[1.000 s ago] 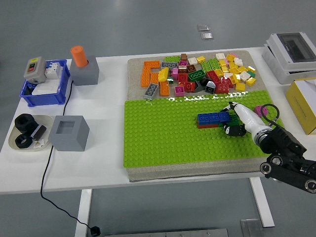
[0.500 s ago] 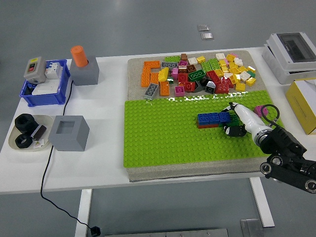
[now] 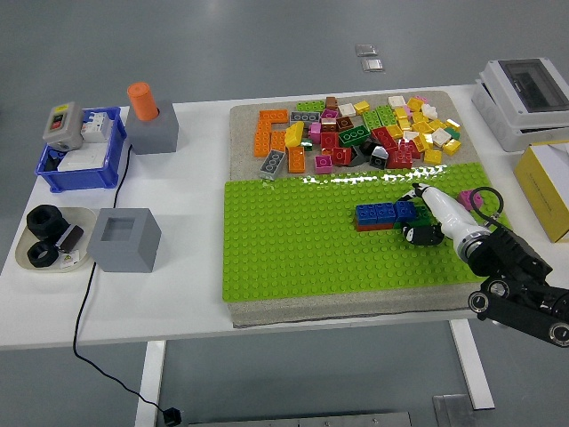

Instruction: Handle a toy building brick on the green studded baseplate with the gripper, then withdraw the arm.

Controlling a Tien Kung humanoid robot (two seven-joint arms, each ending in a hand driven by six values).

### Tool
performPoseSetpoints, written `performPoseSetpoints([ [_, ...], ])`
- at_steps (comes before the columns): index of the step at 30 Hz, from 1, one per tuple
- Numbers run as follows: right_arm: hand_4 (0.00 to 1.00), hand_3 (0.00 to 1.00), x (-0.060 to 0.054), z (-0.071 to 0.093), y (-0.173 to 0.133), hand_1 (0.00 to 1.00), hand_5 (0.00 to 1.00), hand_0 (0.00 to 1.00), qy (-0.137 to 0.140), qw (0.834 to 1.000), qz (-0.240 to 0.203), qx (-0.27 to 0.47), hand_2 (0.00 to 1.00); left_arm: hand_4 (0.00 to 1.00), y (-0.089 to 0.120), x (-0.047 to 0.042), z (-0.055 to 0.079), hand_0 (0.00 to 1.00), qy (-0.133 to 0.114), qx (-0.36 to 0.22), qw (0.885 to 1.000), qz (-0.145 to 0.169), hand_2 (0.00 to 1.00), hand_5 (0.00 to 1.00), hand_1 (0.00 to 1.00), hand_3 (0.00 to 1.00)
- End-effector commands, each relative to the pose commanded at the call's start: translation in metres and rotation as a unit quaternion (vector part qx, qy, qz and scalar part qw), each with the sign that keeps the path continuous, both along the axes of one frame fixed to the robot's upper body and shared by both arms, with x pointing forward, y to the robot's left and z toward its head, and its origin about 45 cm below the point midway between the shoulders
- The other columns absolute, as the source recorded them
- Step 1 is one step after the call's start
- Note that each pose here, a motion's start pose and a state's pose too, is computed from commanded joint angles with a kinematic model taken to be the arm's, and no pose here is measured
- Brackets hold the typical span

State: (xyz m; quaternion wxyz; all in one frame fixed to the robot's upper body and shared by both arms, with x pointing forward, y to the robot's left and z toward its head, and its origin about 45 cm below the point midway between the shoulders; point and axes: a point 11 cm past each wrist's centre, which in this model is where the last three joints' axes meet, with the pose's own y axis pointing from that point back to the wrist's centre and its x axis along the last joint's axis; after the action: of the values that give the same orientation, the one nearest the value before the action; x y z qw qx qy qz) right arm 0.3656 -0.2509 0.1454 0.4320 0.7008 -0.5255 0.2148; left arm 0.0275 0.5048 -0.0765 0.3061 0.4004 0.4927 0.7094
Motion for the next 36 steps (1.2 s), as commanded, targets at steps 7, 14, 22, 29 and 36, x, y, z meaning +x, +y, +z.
performPoseSetpoints([
  [7,0.613,0.726,0.0,-0.001,0.0,0.998,0.002,0.998,0.002,1.0,0.0,0.0,0.998,0.911,0.0,0.0002,0.0,0.847,0.0,-0.001,1.0,0.0,0.847,0.432,0.892,0.623],
  [14,0.627,0.783,0.0,0.0,0.0,0.998,0.002,0.998,0.003,1.0,0.001,-0.001,0.998,0.909,-0.001,0.0003,0.0,0.847,0.0,-0.002,1.0,0.0,0.846,0.428,0.892,0.621],
  [22,0.673,0.875,0.0,0.001,0.0,0.998,0.007,0.998,0.009,1.0,0.002,0.0,0.998,0.909,-0.001,0.0005,0.0,0.847,0.001,-0.003,1.0,-0.001,0.845,0.426,0.892,0.621],
  [29,0.851,0.951,0.0,0.002,-0.002,0.998,0.115,0.998,0.014,1.0,0.0,-0.003,0.998,0.909,-0.001,0.0003,0.0,0.847,0.001,-0.002,1.0,-0.001,0.845,0.427,0.892,0.62],
  [36,0.953,0.966,0.001,0.012,-0.003,0.998,0.213,0.998,-0.004,1.0,0.002,-0.006,0.998,0.908,-0.001,0.0002,0.0,0.847,0.001,-0.002,1.0,-0.001,0.844,0.427,0.892,0.619],
])
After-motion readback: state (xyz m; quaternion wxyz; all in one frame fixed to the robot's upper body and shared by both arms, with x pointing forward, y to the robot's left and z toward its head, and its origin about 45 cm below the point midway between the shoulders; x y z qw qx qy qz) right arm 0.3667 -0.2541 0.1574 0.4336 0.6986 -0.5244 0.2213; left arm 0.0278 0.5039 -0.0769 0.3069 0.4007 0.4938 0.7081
